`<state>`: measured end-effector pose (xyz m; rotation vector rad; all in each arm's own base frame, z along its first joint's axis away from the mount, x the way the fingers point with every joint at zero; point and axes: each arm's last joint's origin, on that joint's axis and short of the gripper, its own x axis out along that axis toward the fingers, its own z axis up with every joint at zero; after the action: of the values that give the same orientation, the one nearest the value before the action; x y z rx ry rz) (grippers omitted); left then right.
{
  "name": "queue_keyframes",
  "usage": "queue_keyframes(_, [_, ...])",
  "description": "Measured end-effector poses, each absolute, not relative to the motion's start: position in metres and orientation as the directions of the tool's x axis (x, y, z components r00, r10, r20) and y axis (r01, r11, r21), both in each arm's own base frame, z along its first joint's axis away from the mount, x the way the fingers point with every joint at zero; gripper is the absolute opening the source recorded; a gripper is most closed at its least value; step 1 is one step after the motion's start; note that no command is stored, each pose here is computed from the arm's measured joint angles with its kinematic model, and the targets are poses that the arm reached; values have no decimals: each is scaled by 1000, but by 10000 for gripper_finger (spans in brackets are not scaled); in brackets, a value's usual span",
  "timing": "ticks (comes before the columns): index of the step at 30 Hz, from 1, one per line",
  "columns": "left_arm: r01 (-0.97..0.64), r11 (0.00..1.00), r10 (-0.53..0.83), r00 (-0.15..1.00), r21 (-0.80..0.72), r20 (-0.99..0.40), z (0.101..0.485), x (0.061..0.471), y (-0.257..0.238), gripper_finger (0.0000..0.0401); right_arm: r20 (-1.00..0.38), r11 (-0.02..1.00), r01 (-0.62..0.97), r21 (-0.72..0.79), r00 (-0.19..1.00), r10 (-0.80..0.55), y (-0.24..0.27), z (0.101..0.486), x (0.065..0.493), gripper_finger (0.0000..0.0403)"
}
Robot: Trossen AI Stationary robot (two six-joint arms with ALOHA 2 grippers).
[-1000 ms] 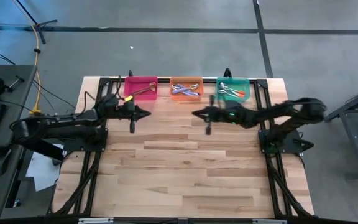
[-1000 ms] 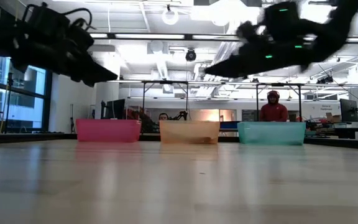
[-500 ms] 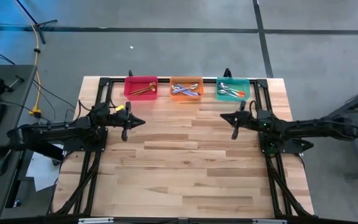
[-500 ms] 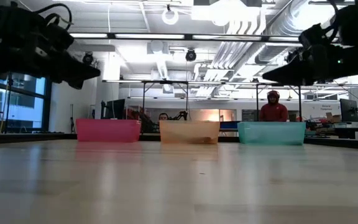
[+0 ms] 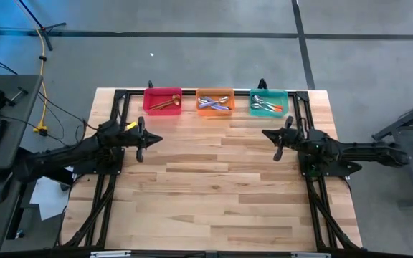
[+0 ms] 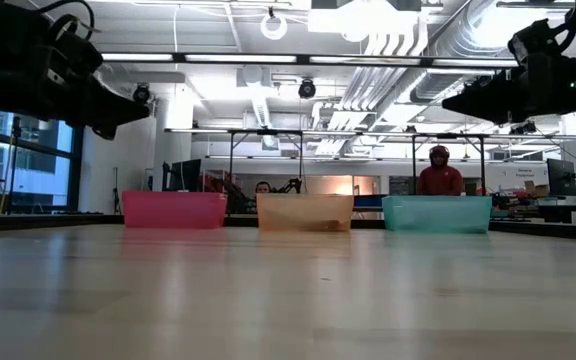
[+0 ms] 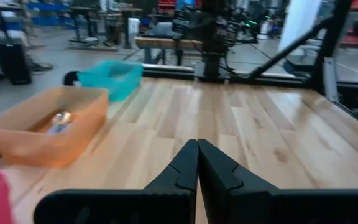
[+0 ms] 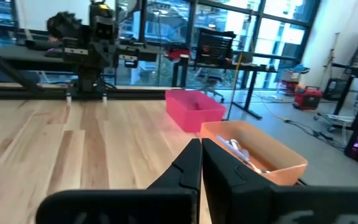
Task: Sort silverware by color (type)
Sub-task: Return to Home Position
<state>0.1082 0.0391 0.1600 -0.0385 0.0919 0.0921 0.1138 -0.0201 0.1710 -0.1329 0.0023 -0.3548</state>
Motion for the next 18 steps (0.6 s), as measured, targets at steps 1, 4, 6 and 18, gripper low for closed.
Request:
queue_keyframes(1, [-110,993,106,990,-36,-89,160,106,39,0,22,926,354,-130,935,-355,-19,171,112,0])
queue_keyframes(4, [-150,988,148,988,-32,-54,163,100,37,0,26,916,380,-131,925,-380,-18,171,108,0])
queue_keyframes(6, [-169,985,168,985,-45,-27,165,95,35,0,28,908,399,-129,916,-399,-18,171,105,0])
queue_keyframes(18, [-244,970,243,969,14,50,171,90,35,0,62,898,418,-141,909,-413,-20,172,94,0])
